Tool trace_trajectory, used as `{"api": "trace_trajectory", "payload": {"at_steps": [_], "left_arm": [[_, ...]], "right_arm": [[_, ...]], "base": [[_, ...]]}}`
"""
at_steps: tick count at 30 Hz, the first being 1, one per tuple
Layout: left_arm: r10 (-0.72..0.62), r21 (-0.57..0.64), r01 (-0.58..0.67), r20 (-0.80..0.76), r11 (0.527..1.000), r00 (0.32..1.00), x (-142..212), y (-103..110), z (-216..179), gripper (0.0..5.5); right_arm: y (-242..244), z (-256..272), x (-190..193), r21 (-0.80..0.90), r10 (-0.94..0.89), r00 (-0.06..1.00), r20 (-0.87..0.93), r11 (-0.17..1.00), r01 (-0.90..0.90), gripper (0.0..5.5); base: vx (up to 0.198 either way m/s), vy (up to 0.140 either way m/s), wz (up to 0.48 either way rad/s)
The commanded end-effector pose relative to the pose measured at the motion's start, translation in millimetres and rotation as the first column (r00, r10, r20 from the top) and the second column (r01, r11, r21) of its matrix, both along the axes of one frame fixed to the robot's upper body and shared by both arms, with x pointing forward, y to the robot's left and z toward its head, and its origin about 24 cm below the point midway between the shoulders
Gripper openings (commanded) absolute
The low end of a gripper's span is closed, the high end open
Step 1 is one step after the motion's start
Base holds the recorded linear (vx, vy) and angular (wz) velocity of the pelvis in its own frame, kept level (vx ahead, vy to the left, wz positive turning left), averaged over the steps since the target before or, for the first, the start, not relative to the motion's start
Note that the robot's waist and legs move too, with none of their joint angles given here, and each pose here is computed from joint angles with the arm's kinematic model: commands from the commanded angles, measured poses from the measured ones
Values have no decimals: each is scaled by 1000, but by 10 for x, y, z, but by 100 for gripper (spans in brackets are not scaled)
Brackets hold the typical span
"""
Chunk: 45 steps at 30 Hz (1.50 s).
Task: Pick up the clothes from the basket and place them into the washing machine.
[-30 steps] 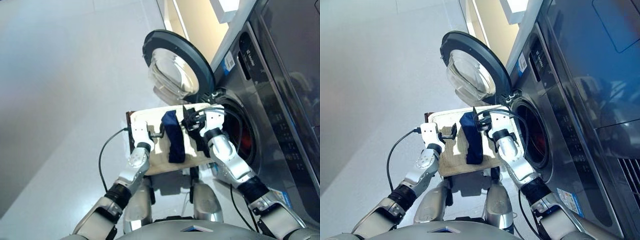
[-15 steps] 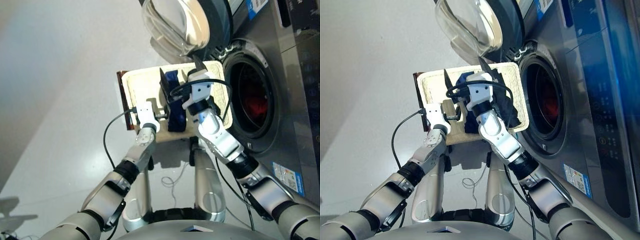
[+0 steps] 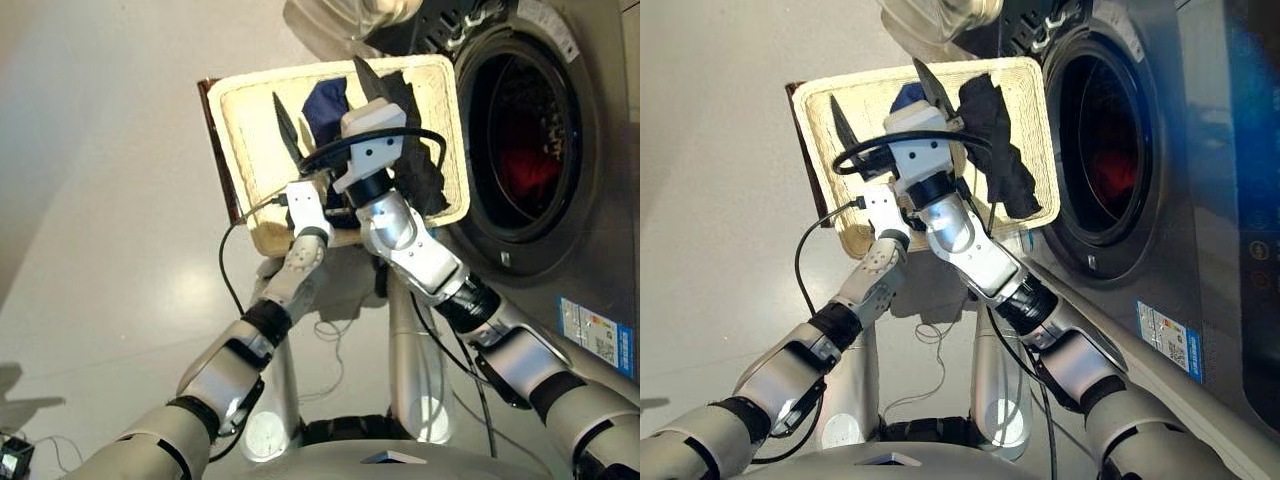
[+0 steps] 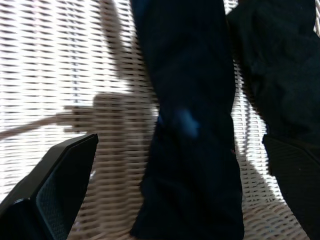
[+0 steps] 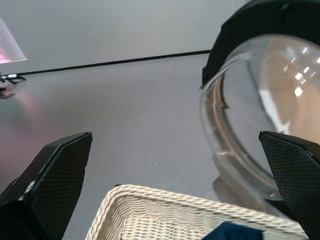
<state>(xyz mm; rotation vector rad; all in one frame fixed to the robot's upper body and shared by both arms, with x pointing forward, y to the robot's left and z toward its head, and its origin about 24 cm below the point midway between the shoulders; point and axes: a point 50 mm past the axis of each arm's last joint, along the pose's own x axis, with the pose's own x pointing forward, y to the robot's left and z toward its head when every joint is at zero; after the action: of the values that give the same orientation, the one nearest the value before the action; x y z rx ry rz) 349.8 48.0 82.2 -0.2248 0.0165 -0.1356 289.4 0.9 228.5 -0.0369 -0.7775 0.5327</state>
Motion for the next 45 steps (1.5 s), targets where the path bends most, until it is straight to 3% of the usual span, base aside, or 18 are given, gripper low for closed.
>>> {"api": "trace_trajectory", "payload": {"at_steps": [1, 8, 15, 44, 45], "left_arm": [[-110, -40, 113, 70, 993, 992, -40, -376, 217, 550], [-151, -46, 156, 101, 987, 983, -38, -521, 344, 550], [-103, -7, 104, 53, 995, 993, 30, -554, 303, 550], [-52, 73, 50, 28, 996, 998, 202, -502, 404, 550], [-51, 76, 49, 27, 996, 998, 201, -507, 403, 442]], "right_arm": [[155, 475, -336, 105, 141, 966, 216, 980, -167, 550], [272, 563, -410, 93, 181, 950, 253, 973, -210, 550], [447, 606, -550, 82, 256, 927, 273, 954, -288, 550], [558, 677, -720, 75, 378, 885, 272, 908, -411, 550], [557, 677, -719, 75, 378, 885, 271, 909, -410, 550]], "base": [[0, 0, 0], [-7, -5, 3], [33, -4, -20], [0, 0, 0], [0, 0, 0]]}}
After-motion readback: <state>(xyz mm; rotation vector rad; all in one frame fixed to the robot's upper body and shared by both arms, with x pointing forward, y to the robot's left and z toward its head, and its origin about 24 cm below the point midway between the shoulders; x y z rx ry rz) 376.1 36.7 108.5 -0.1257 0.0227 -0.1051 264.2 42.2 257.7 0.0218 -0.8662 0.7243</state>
